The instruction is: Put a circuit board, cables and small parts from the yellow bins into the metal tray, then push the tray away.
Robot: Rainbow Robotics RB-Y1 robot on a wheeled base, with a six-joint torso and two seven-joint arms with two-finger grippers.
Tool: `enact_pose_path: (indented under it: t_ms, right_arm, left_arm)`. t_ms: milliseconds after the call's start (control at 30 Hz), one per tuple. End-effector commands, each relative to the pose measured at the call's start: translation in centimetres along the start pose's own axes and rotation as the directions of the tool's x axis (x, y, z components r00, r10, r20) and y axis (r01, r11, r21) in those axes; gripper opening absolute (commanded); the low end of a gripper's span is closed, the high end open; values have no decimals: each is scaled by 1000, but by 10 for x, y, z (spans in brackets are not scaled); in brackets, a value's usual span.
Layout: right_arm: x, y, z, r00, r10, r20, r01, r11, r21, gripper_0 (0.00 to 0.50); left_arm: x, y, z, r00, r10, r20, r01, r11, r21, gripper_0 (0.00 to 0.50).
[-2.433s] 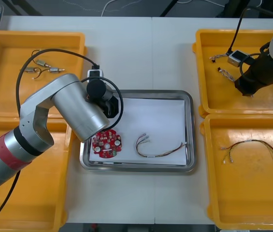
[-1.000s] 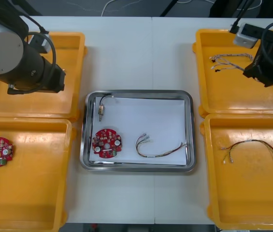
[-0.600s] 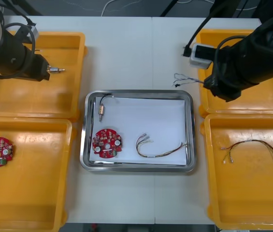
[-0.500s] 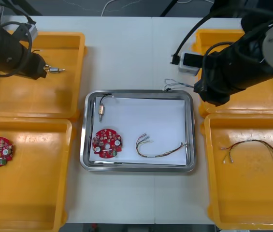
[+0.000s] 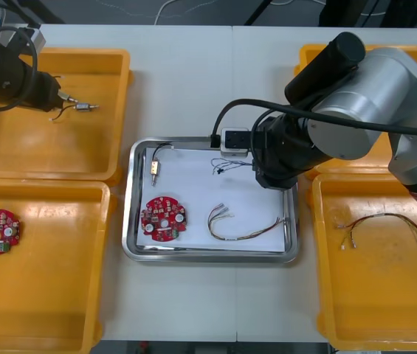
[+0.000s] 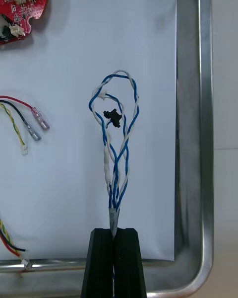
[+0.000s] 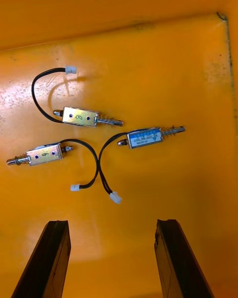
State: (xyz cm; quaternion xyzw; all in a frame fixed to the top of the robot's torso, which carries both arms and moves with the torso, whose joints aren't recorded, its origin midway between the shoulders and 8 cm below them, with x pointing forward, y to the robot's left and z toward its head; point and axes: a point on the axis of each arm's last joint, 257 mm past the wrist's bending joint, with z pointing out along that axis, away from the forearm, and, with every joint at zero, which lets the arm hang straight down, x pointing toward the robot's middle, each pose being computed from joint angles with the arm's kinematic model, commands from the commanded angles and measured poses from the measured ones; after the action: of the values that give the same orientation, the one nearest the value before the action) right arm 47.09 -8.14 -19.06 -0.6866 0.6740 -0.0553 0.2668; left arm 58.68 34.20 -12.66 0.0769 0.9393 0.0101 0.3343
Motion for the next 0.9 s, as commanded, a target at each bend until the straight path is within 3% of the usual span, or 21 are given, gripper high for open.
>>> enact_pose_path:
  t_ms: [33, 300, 500, 633, 700, 767, 833, 900]
  right_arm:
    - [-25, -5, 10, 999, -39, 19, 38, 999, 23, 0]
    - [-29, -2, 38, 999, -33, 34, 33, 999, 10, 0]
    - [-25, -2, 51, 999, -45, 20, 44, 999, 12, 0]
    - [-22, -1, 52, 999, -43, 17, 43, 999, 8, 18]
    - [-20, -1, 52, 999, -44, 15, 44, 999, 5, 75]
    - [-16, -3, 51, 999, -43, 10, 43, 999, 4, 295]
    - [-14, -3, 50, 999, -40, 9, 40, 999, 2, 470]
    - [-12, -3, 48, 999, -41, 7, 41, 999, 3, 500]
  left_arm:
    - [-37, 27, -32, 991, 109, 80, -106, 993, -46, 500]
    - [-37, 39, -21, 954, 289, 79, -286, 957, -42, 500]
    - [-43, 48, -14, 913, 399, 87, -398, 917, -35, 500]
    - [-45, 54, -9, 874, 477, 89, -477, 879, -28, 500]
    - [-44, 57, -7, 855, 511, 87, -511, 859, -22, 500]
    - [-45, 58, -5, 835, 540, 105, -543, 840, -5, 500]
    - [-45, 56, -3, 820, 559, 121, -564, 826, 10, 500]
    - [-44, 58, -2, 803, 581, 131, -588, 809, 14, 500]
